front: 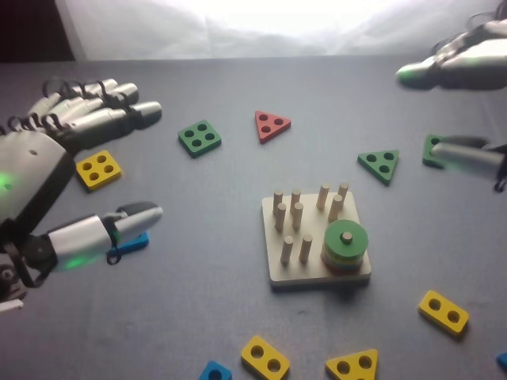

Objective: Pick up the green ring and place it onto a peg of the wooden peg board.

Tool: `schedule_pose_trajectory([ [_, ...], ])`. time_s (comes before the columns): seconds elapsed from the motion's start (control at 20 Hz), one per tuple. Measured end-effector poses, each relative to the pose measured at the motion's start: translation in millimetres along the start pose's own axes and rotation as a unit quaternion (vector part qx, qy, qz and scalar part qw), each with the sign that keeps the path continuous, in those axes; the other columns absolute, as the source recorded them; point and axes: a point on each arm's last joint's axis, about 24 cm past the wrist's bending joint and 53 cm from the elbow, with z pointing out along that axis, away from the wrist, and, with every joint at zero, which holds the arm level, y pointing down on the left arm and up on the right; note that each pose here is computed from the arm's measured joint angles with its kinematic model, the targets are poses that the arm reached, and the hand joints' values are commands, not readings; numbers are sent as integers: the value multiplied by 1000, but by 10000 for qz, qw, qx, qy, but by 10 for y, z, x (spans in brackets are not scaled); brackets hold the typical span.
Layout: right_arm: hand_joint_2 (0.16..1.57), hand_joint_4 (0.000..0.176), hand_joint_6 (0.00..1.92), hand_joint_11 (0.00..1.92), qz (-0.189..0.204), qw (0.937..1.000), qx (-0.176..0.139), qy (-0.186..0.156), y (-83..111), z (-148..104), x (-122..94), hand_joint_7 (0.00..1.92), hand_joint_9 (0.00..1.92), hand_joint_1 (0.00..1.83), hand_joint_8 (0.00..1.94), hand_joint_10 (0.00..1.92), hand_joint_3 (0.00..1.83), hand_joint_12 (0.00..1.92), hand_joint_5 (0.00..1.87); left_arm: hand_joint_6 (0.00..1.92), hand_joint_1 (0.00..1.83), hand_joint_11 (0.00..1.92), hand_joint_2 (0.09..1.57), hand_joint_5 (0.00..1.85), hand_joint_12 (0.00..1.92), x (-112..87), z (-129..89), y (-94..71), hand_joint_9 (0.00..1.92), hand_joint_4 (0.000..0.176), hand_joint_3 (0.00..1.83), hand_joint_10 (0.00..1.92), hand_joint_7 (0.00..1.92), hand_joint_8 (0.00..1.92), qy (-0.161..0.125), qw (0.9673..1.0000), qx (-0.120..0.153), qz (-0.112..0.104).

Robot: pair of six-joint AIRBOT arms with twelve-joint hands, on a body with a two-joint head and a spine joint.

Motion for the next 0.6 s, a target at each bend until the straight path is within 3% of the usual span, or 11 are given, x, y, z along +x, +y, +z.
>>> schedule_pose_trajectory([
  [0.05, 1281, 0, 521, 449, 73, 9994, -63, -318, 39, -72, -118, 733, 775, 743, 5, 25, 0, 815, 536, 4, 901, 0, 1102, 507, 734, -44, -3, -30, 289, 0, 4, 7, 367, 2, -109, 9999, 54, -22],
  [0.1, 1317, 0, 190, 437, 75, 9978, -145, -642, 82, -139, -241, 736, 809, 636, 3, 27, 0, 878, 576, 1, 896, 0, 1112, 491, 693, -102, -8, -61, 278, 0, 4, 2, 366, 1, -240, 9996, 111, -38],
  [0.15, 1340, 0, 57, 416, 98, 9959, -222, -872, 122, -175, -336, 755, 838, 589, 4, 25, 1, 858, 580, 0, 840, 0, 1154, 442, 650, -131, -11, -89, 255, 0, 10, 0, 357, 0, -306, 9994, 168, -42],
  [0.2, 1317, 0, 14, 433, 96, 9935, -336, -1085, 174, -207, -433, 756, 854, 637, 1, 17, 0, 800, 581, 5, 675, 0, 1203, 385, 773, -165, -18, -124, 270, 0, 18, 6, 352, 0, -390, 9990, 232, -57],
  [0.3, 1294, 0, 0, 568, 99, 9875, -591, -1457, 306, -266, -599, 741, 848, 740, 0, 2, 0, 605, 566, 0, 582, 0, 1195, 310, 977, -235, -33, -221, 379, 0, 3, 35, 399, 11, -550, 9975, 431, -70],
  [0.35, 1315, 0, 0, 611, 76, 9865, -679, -1488, 351, -276, -622, 717, 830, 748, 4, 3, 0, 470, 508, 0, 445, 0, 1229, 223, 976, -278, -42, -270, 387, 0, 11, 28, 382, 2, -633, 9964, 543, -178],
  [0.4, 1362, 0, 0, 668, 69, 9868, -740, -1437, 380, -274, -598, 781, 905, 706, 0, 2, 0, 318, 430, 5, 206, 0, 1329, 201, 1143, -299, -33, -285, 495, 0, 19, 49, 463, 17, -706, 9946, 663, -360],
  [0.45, 1362, 0, 0, 668, 77, 9871, -754, -1408, 389, -271, -581, 781, 905, 706, 0, 2, 0, 318, 430, 5, 206, 0, 1329, 201, 1143, -293, -31, -274, 495, 0, 19, 49, 463, 17, -708, 9946, 660, -387],
  [0.5, 1376, 0, 0, 737, 88, 9876, -795, -1349, 412, -267, -547, 794, 931, 724, 0, 5, 0, 318, 368, 0, 69, 16, 1409, 161, 1185, -281, -22, -264, 558, 0, 12, 51, 475, 8, -715, 9942, 647, -471],
  [0.55, 1296, 11, 13, 569, 135, 9882, -875, -1253, 470, -259, -478, 576, 684, 1029, 7, 3, 0, 244, 313, 54, 7, 0, 1462, 328, 1064, -267, -15, -272, 515, 0, 8, 18, 430, 0, -680, 9940, 664, -537],
  [0.6, 1296, 11, 13, 569, 135, 9879, -921, -1239, 517, -235, -447, 576, 684, 1029, 7, 3, 0, 244, 313, 54, 7, 0, 1462, 328, 1064, -279, 8, -300, 515, 0, 8, 18, 430, 0, -706, 9934, 708, -562],
])
